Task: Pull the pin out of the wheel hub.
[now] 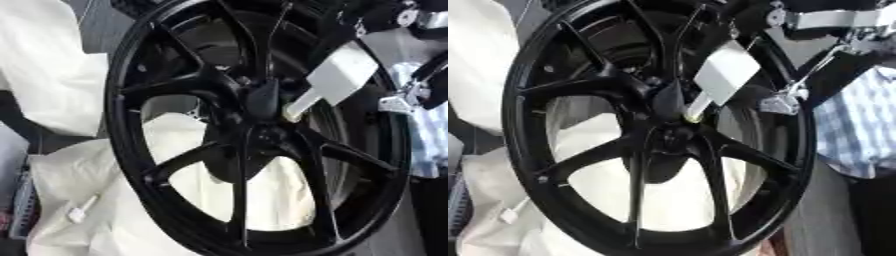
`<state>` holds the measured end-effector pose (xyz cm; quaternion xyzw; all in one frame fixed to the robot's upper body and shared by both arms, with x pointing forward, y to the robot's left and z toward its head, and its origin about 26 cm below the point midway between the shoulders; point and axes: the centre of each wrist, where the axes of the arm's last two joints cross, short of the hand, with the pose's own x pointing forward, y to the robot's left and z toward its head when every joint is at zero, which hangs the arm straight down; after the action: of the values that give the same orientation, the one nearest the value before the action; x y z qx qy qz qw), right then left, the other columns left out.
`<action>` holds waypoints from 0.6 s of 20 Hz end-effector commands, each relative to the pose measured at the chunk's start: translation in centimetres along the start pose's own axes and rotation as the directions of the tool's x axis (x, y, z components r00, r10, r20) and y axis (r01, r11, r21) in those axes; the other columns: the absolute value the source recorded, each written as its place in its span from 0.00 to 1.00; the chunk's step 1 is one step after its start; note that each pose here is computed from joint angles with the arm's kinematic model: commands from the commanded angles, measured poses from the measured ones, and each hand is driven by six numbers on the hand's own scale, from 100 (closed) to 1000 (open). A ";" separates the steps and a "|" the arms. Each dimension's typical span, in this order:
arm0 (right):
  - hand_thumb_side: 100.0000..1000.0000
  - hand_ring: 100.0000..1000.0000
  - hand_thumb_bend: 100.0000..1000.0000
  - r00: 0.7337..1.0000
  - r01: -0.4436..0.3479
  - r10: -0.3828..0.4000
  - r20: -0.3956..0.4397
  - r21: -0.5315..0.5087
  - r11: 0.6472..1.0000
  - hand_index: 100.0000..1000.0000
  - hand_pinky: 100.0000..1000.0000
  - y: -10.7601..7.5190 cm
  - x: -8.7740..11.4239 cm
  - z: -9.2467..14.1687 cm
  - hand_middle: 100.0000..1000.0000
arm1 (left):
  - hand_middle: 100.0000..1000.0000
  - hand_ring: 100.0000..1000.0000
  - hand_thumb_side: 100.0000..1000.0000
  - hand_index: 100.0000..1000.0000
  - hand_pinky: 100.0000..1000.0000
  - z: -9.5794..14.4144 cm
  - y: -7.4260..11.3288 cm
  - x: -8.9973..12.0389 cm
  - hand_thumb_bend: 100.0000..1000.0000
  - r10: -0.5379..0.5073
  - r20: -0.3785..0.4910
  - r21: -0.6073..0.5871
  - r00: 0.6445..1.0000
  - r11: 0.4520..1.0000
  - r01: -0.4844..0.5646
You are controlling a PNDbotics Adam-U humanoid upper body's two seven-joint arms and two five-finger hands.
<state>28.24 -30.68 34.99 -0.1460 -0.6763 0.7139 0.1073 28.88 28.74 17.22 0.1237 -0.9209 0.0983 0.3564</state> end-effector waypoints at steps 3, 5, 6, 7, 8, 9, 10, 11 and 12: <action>0.12 0.75 0.00 0.998 0.008 -0.014 -0.060 -0.093 0.996 0.31 0.83 -2.2 0.5 2.5 0.25 | 0.58 0.64 0.75 0.78 0.81 -0.3 0.5 0.5 0.00 -0.018 0.028 0.006 0.999 1.000 0.018; 0.12 0.74 0.00 0.994 0.015 -0.030 -0.103 -0.147 0.989 0.31 0.83 -2.3 0.5 3.6 0.25 | 0.58 0.64 0.75 0.78 0.81 -0.2 0.7 0.5 0.00 -0.023 0.030 0.014 0.999 1.000 0.023; 0.11 0.74 0.00 0.989 0.013 -0.038 -0.140 -0.178 0.984 0.31 0.83 -2.4 0.4 4.3 0.24 | 0.57 0.64 0.75 0.78 0.82 -0.2 0.8 0.4 0.00 -0.027 0.030 0.019 0.999 0.999 0.026; 0.11 0.74 0.00 0.985 0.012 -0.048 -0.165 -0.211 0.977 0.31 0.83 -2.3 0.4 4.8 0.24 | 0.57 0.64 0.75 0.78 0.82 -0.1 0.9 0.4 0.00 -0.029 0.029 0.024 0.999 0.999 0.029; 0.11 0.74 0.00 0.980 0.012 -0.061 -0.191 -0.247 0.969 0.31 0.83 -2.2 0.3 5.4 0.24 | 0.57 0.64 0.75 0.78 0.82 -0.1 0.9 0.4 0.00 -0.032 0.029 0.028 0.999 0.999 0.032; 0.11 0.74 0.00 0.973 0.009 -0.072 -0.218 -0.278 0.961 0.31 0.83 -2.0 0.2 6.0 0.24 | 0.57 0.64 0.75 0.78 0.82 -0.1 1.0 0.4 0.00 -0.035 0.029 0.031 0.999 0.999 0.034; 0.11 0.75 0.00 0.964 0.004 -0.085 -0.253 -0.305 0.952 0.31 0.83 -1.7 -0.1 6.7 0.24 | 0.57 0.64 0.74 0.78 0.82 0.0 1.1 0.4 0.00 -0.038 0.030 0.034 0.999 0.999 0.037; 0.11 0.75 0.00 0.952 -0.004 -0.098 -0.292 -0.329 0.944 0.31 0.83 -1.3 -0.4 7.6 0.24 | 0.58 0.64 0.74 0.78 0.82 0.0 1.1 0.3 0.00 -0.040 0.032 0.037 0.999 0.999 0.039; 0.11 0.74 0.00 0.936 -0.016 -0.108 -0.334 -0.347 0.938 0.32 0.83 -0.8 -0.7 8.4 0.24 | 0.58 0.64 0.74 0.78 0.82 0.0 1.1 0.4 0.00 -0.041 0.034 0.040 0.999 0.998 0.039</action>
<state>26.34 -38.11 34.39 -0.2345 -0.7631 0.5568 0.2295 28.53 29.41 16.69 0.1422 -0.9179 0.1108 0.3535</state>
